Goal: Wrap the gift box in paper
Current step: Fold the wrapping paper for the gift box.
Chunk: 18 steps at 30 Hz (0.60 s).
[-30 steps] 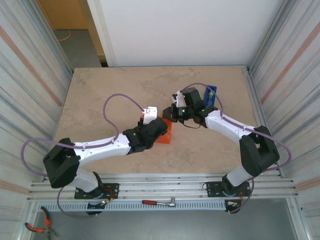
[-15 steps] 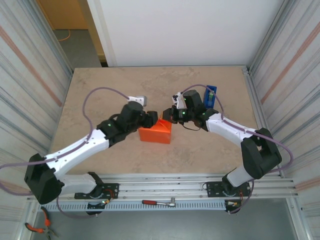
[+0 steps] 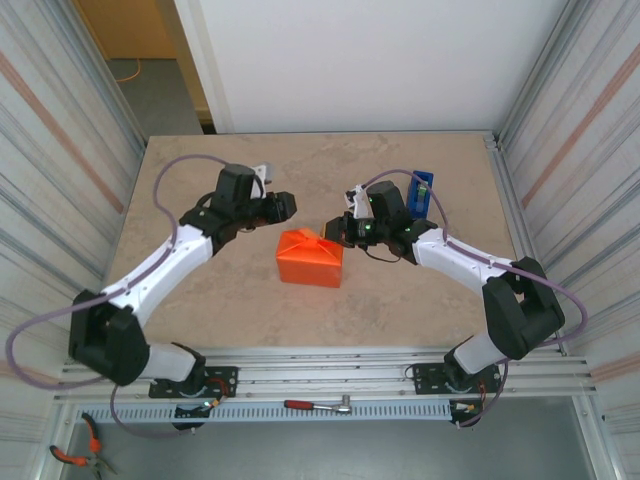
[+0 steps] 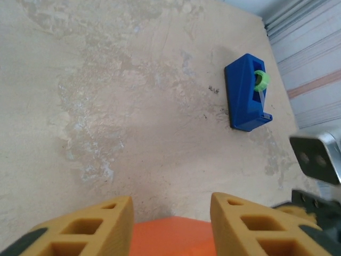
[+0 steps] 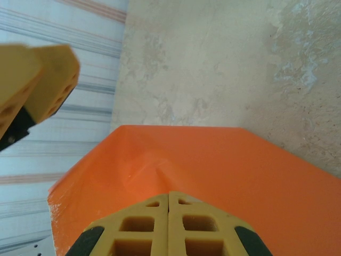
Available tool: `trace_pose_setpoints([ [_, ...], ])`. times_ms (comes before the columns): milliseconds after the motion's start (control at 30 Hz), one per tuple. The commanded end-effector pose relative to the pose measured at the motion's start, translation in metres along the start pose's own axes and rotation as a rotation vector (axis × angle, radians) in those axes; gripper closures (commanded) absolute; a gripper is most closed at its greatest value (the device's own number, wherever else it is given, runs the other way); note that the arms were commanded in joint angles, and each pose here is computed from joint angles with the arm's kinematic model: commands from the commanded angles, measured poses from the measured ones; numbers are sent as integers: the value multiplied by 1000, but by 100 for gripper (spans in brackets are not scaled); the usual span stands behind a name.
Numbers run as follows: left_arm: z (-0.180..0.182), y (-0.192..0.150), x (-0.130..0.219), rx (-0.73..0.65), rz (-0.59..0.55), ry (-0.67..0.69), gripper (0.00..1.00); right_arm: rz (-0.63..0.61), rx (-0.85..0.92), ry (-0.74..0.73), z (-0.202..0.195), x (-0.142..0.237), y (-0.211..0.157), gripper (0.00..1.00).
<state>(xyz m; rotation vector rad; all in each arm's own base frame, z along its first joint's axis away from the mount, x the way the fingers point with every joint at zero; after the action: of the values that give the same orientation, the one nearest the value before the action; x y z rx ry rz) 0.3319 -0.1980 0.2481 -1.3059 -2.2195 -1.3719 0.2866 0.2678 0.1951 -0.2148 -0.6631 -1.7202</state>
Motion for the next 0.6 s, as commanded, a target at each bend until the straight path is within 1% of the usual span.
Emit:
trace_pose_setpoints([
  [0,-15,8,-10,-84,111,-97,65,178,-164,-206,-54,-10,-52,100],
  [67,-17,8,-23,-107,171,-116,69,178,-163,-205,-54,-10,-52,100],
  [267,-21,5,-45,-162,316,-176,76,179,-166,-211,-56,-10,-54,100],
  [567,-21,-13,-41,-213,457,-222,88,177,-166,-212,-56,-10,-53,100],
])
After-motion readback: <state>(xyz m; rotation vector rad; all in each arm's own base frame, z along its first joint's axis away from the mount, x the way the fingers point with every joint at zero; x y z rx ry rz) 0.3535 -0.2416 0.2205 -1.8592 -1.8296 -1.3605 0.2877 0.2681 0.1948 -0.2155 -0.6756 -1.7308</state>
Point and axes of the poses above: each hand's point on the last joint's axis, 136 mm out from that joint toward the fingers, its own x axis back along the fingers, its own z axis along the line the jaws close on, y = z × x, the point moved 5 cm from there along x, back along the fingers
